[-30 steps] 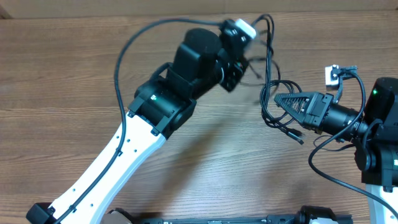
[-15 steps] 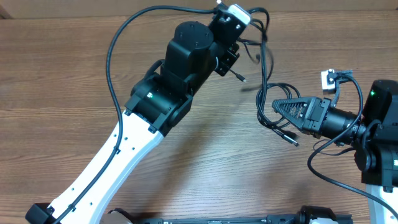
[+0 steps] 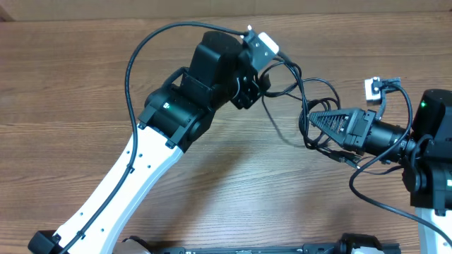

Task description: Untangle cables

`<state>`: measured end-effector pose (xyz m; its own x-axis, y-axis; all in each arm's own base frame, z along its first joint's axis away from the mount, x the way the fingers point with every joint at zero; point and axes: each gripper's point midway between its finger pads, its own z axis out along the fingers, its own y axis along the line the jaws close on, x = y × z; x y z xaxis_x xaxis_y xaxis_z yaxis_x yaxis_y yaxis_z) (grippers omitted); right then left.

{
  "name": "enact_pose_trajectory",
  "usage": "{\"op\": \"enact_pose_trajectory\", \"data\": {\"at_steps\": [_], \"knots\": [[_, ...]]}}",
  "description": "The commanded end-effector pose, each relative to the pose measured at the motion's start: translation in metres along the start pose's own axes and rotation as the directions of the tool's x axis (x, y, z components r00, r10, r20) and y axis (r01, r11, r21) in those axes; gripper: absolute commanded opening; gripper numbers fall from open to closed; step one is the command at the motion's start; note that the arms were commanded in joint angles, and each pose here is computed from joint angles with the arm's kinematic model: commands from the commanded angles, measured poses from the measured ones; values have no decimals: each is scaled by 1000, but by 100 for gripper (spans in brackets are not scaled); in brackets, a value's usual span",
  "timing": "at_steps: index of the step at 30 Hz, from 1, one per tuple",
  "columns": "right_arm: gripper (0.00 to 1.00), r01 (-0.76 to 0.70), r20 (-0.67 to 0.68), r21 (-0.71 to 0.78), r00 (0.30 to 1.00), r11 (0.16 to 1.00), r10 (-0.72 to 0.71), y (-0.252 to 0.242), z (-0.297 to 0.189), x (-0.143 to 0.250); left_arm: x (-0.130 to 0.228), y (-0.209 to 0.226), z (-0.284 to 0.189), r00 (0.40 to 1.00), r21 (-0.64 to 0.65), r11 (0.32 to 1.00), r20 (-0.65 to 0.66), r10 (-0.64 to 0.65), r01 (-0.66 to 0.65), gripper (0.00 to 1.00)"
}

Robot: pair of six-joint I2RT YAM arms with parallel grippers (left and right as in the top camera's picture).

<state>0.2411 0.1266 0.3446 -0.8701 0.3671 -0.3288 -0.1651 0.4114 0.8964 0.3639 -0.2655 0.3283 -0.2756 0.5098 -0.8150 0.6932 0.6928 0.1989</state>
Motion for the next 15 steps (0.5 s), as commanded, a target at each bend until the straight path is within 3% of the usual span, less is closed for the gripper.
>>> {"op": "enact_pose_trajectory", "data": {"at_steps": [1, 5, 8, 12, 15], "knots": [[4, 32, -13, -25, 999, 999, -32, 4, 3, -4, -6, -14, -10, 997, 94, 993, 16, -79, 77, 77], [4, 57, -1, -32, 998, 998, -57, 2, 7, -15, 1, -19, -20, 971, 108, 965, -29, -236, 237, 79], [4, 73, 32, 0, 997, 997, -73, -3, 8, -23, 4, -19, -33, 947, 103, 942, -44, -317, 320, 100], [4, 72, 56, 35, 996, 997, -74, -9, 8, -28, 0, -11, -55, 914, 83, 910, -19, -405, 406, 100], [4, 78, 58, 33, 995, 996, -80, -8, 8, -28, 1, -9, -67, 852, 87, 848, -27, -522, 523, 99]]}}
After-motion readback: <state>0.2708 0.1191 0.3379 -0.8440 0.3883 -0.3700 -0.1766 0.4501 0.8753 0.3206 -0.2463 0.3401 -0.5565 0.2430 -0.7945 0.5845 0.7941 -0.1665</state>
